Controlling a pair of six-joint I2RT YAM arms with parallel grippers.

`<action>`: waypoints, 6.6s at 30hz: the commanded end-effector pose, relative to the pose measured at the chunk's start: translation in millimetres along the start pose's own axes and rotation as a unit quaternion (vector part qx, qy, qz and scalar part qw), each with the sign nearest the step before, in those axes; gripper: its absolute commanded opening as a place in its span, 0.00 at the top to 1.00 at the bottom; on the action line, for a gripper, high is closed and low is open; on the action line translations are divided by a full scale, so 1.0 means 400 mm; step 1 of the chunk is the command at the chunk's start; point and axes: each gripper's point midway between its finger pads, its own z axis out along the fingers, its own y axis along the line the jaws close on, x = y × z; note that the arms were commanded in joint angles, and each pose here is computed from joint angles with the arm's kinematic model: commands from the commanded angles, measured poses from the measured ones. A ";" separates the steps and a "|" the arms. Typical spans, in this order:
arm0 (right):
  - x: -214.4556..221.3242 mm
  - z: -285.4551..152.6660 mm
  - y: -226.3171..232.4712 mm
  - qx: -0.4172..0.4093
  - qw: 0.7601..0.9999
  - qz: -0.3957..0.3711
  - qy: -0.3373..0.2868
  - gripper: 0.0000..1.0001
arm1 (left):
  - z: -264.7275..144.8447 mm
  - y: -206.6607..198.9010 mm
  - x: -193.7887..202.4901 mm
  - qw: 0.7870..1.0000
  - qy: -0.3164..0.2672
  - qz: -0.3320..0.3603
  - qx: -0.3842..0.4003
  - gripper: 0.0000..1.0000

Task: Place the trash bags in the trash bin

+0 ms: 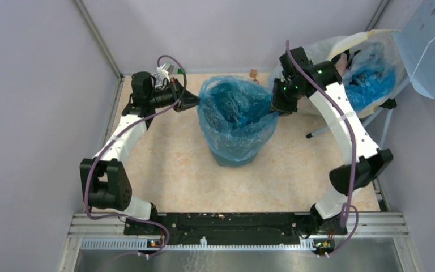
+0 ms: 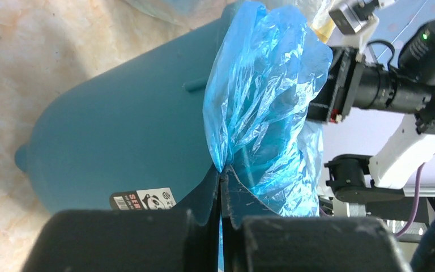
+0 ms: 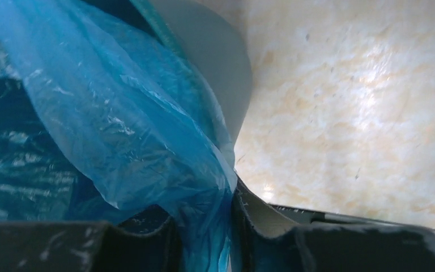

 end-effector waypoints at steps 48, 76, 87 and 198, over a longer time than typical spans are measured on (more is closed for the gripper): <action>-0.110 -0.135 0.120 -0.258 0.959 -0.075 -0.089 0.68 | -0.038 0.046 -0.007 0.994 -0.022 0.100 -0.041 1.00; -0.096 -0.022 0.120 -0.115 0.975 -0.176 -0.067 0.49 | -0.033 0.107 -0.001 0.992 -0.024 0.110 -0.065 1.00; -0.081 -0.010 0.157 -0.141 0.968 -0.199 -0.061 0.83 | -0.033 0.099 -0.003 0.992 -0.024 0.111 -0.061 1.00; 0.153 -0.081 -0.020 -0.426 0.852 0.255 -0.169 0.54 | 0.021 0.144 0.011 0.999 0.011 0.017 -0.044 1.00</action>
